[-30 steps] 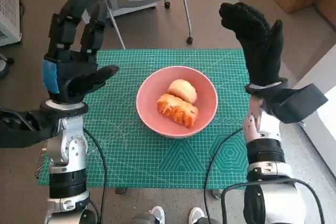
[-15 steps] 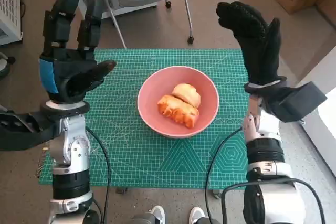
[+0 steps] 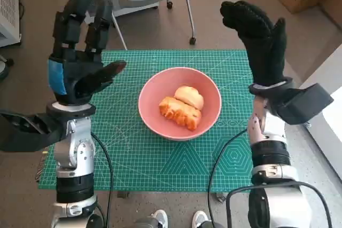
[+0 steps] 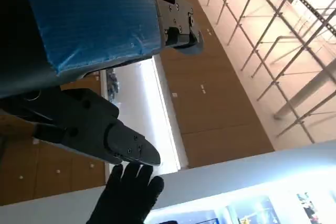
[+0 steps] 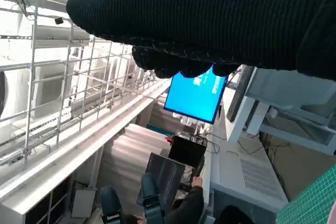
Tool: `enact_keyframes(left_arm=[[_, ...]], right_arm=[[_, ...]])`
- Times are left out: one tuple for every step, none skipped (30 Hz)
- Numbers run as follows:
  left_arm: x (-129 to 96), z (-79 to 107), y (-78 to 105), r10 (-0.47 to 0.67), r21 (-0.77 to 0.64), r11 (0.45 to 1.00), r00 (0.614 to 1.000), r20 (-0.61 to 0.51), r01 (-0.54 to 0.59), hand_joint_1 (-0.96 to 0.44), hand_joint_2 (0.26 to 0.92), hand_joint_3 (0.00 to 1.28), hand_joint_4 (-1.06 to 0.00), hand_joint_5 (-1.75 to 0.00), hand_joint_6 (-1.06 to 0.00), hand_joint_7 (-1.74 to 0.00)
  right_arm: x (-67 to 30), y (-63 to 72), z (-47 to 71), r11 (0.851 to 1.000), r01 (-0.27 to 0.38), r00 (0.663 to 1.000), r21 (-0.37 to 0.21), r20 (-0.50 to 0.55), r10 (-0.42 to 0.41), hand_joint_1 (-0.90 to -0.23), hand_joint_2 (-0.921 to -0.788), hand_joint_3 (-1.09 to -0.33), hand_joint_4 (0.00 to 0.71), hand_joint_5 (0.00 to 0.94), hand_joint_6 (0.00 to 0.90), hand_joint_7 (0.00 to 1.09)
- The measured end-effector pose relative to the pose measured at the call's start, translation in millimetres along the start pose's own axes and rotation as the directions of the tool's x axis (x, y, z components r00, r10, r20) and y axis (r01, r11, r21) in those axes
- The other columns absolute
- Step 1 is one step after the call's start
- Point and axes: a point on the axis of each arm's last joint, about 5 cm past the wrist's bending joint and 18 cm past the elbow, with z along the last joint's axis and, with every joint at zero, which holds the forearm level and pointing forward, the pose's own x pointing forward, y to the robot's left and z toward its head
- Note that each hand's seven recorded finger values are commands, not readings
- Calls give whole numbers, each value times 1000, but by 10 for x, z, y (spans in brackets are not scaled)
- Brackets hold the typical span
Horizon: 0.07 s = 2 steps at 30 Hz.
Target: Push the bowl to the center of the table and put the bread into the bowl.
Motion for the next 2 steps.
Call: enact_keyframes(left_arm=[[2,0,-3,1,3,1000,1000,-4,-1,-353,872,7,-249,-3,-38,-632],[5,2,-9,0,9,1000,1000,-8,0,-352,873,7,-247,-2,-36,-641]], right_arm=[[-1,-2,1,1000,0,1000,-1,0,0,-553,-921,-626,334,0,476,0],[-3,-6,2,1000,0,1000,-3,0,0,-554,-921,-625,334,1,476,1]])
